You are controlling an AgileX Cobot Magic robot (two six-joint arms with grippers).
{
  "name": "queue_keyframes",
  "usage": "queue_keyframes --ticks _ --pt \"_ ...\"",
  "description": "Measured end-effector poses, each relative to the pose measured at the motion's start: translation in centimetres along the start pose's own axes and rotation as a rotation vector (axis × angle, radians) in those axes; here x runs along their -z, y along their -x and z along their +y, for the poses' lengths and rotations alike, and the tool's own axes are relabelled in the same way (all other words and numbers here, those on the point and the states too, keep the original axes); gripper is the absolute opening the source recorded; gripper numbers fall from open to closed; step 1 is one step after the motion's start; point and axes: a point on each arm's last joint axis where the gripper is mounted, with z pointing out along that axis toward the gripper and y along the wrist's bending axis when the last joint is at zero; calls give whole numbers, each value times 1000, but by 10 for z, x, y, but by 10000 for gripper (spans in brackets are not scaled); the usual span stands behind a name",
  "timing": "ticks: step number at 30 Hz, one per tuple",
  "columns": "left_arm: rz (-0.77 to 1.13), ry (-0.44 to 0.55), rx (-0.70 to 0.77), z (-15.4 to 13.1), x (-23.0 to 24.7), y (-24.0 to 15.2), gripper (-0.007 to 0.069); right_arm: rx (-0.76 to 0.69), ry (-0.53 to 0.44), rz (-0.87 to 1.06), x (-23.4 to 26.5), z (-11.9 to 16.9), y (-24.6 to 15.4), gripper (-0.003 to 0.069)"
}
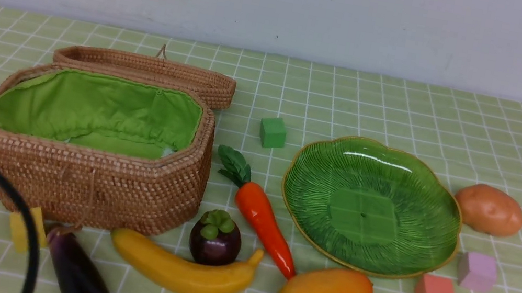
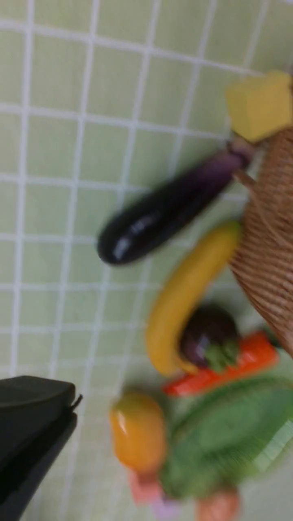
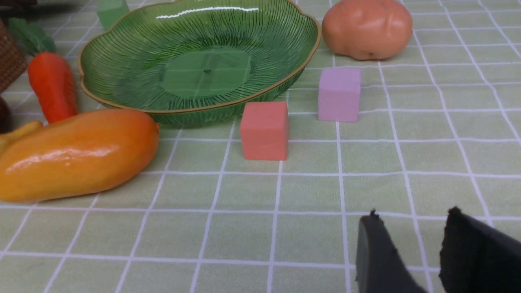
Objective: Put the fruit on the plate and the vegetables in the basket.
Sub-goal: Use the left arm to grab an eggplant and put it into the left basket
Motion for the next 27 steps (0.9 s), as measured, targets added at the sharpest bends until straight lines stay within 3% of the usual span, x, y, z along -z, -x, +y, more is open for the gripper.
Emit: queue_keyframes --ticks 6,10,20,25,27 --pt "146 133 -19 1 -34 29 -13 0 0 0 0 0 0 240" --pt "232 163 -2 1 -58 37 -13 0 0 0 0 0 0 240" --pt "386 195 -75 -36 -103 9 -2 0 0 0 0 0 0 240" --pt "411 291 -84 -37 -126 13 205 0 0 0 0 0 0 240" --pt "406 327 -46 -35 -137 14 331 0 0 0 0 0 0 240"
